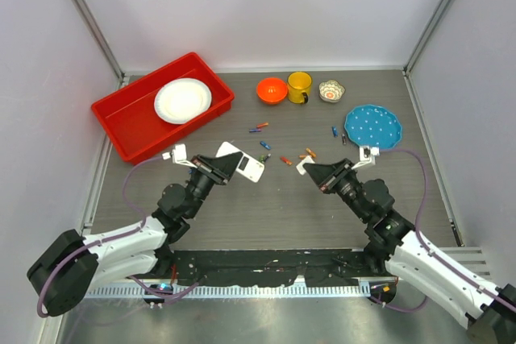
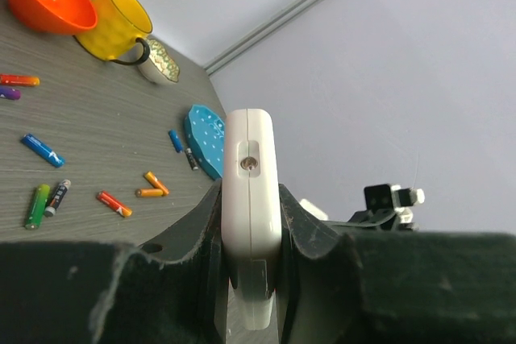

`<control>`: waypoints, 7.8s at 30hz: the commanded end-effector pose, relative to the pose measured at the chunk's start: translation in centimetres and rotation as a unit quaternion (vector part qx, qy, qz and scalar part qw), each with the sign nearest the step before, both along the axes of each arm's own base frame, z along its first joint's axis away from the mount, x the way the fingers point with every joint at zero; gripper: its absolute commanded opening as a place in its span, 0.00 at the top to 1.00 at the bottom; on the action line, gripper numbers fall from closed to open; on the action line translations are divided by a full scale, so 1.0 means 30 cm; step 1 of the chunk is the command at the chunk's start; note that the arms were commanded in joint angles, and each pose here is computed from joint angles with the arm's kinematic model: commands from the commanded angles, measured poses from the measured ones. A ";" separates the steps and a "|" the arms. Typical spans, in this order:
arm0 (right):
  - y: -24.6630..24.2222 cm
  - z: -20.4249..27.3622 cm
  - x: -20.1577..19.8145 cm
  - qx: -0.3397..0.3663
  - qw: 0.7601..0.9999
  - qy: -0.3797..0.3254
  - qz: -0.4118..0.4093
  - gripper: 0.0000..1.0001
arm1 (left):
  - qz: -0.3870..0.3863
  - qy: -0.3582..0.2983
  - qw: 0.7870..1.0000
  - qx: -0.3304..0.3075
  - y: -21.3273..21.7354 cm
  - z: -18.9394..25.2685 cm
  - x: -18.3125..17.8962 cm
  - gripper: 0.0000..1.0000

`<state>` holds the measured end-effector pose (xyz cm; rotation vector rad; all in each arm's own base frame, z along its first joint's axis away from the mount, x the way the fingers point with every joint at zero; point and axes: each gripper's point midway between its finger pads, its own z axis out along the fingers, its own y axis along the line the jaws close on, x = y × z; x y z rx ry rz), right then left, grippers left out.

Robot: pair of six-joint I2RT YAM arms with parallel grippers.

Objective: Load the batteries into the remote control

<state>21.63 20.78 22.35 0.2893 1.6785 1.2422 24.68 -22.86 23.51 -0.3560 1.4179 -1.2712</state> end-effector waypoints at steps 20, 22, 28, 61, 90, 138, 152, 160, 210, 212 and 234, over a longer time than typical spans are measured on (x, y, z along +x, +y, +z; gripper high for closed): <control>-0.143 -0.410 0.155 -0.002 0.987 0.141 -0.079 0.99 | -0.003 -0.004 0.999 -0.031 0.044 0.019 -0.042 1.00; -0.147 -0.432 0.161 -0.007 0.985 0.151 -0.081 0.99 | -0.002 -0.004 1.000 -0.031 0.045 0.019 -0.041 1.00; -0.164 -0.490 0.164 -0.014 0.980 0.176 -0.088 0.99 | -0.003 -0.004 1.000 -0.031 0.040 0.016 -0.037 1.00; -0.217 -0.638 0.097 -0.071 0.960 0.254 -0.097 0.55 | -0.006 0.001 1.000 -0.028 0.034 0.007 -0.037 1.00; -0.159 -0.200 0.077 -0.187 0.976 0.113 0.008 0.46 | -0.087 0.038 0.995 0.001 -0.087 0.002 -0.036 1.00; -0.100 -0.365 0.439 -0.528 0.831 0.153 -0.085 0.47 | -0.309 0.048 0.950 0.022 -0.063 0.024 -0.250 1.00; -0.103 -0.377 0.449 -0.495 0.849 0.144 -0.118 0.48 | -0.362 0.010 0.932 -0.002 -0.081 0.062 -0.300 1.00; -0.110 -0.344 0.448 -0.487 0.855 0.132 -0.122 0.49 | -0.359 0.020 0.933 0.013 -0.079 0.036 -0.304 1.00; -0.161 -0.631 0.598 -0.520 0.824 0.208 -0.089 0.64 | -0.349 0.068 0.934 0.040 -0.084 -0.032 -0.284 1.00; -0.171 -0.647 0.590 -0.524 0.819 0.214 -0.091 0.65 | -0.348 0.065 0.934 0.040 -0.082 -0.029 -0.286 1.00; -0.177 -0.590 0.609 -0.517 0.825 0.201 -0.112 0.91 | -0.343 0.071 0.936 0.040 -0.079 -0.034 -0.285 1.00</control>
